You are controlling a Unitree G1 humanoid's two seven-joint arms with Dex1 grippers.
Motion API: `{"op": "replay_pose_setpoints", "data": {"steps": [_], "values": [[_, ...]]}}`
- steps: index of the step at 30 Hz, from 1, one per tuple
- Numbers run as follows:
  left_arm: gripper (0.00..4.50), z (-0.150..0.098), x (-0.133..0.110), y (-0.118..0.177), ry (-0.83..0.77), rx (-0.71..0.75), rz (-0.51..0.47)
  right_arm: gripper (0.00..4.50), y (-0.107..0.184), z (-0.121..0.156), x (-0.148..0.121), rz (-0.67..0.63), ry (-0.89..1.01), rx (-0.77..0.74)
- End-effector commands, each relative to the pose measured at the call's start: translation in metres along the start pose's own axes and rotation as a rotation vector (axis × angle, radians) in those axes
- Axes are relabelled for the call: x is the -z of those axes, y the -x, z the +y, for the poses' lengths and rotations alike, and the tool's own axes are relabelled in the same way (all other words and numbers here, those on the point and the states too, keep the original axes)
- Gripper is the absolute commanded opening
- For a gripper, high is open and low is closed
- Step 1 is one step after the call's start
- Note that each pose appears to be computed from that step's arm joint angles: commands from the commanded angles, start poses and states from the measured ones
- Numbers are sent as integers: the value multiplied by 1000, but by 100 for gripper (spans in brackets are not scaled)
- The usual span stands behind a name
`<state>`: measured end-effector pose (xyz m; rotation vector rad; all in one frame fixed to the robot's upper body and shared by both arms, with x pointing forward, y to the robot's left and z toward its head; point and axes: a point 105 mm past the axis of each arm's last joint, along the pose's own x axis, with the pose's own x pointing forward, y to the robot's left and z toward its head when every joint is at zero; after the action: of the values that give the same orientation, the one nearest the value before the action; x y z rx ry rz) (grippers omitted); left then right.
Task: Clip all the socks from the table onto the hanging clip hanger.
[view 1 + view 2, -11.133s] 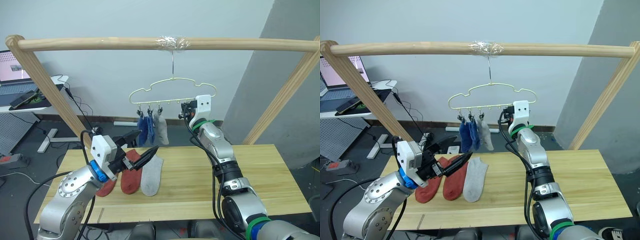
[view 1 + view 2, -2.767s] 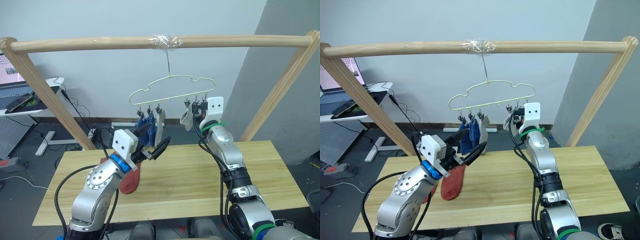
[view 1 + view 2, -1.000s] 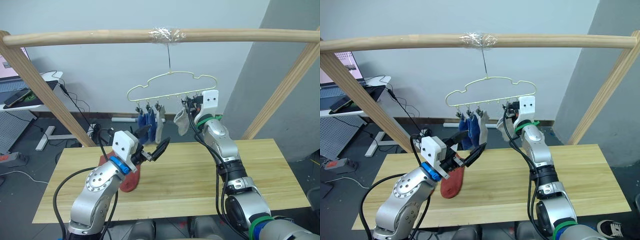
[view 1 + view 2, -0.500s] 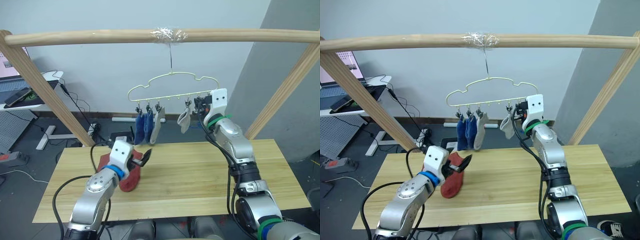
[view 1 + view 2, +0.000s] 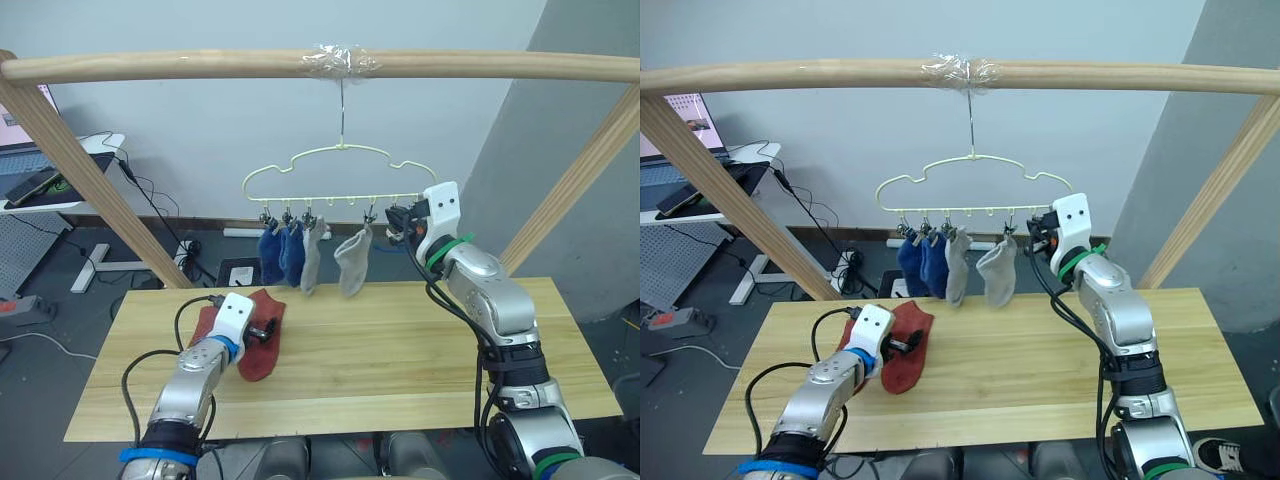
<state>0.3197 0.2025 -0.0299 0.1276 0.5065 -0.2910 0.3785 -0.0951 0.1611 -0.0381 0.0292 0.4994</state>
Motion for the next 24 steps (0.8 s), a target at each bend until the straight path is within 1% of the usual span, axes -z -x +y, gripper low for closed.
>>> {"op": "replay_pose_setpoints", "data": {"steps": [1, 4, 7, 10, 17, 20, 21, 23, 24], "values": [[450, -8, 0, -9, -8, 52, -2, 2, 6, -4, -4, -1, 8, 11], [450, -12, 10, -12, -19, 91, 34, 2, 8, -5, -6, 0, 6, 19], [394, -16, 18, -12, -52, 124, 66, 0, 9, -6, -6, 2, 0, 26], [313, -20, 21, -11, -83, 138, 66, 0, 8, -7, -7, 0, -4, 31], [148, -33, 24, -6, -164, 180, 39, 0, 5, -9, -6, 2, 25, 19], [79, -44, 15, -2, -194, 217, -21, 0, 4, -13, -8, 2, 38, 18], [64, -47, 12, -1, -190, 225, -38, 0, 4, -14, -9, 1, 40, 17], [16, -61, -6, 4, -165, 285, -133, 0, 4, -16, -14, -1, 24, 8], [2, -69, -17, 8, -157, 324, -188, 0, 4, -17, -15, 4, 6, 1]]}}
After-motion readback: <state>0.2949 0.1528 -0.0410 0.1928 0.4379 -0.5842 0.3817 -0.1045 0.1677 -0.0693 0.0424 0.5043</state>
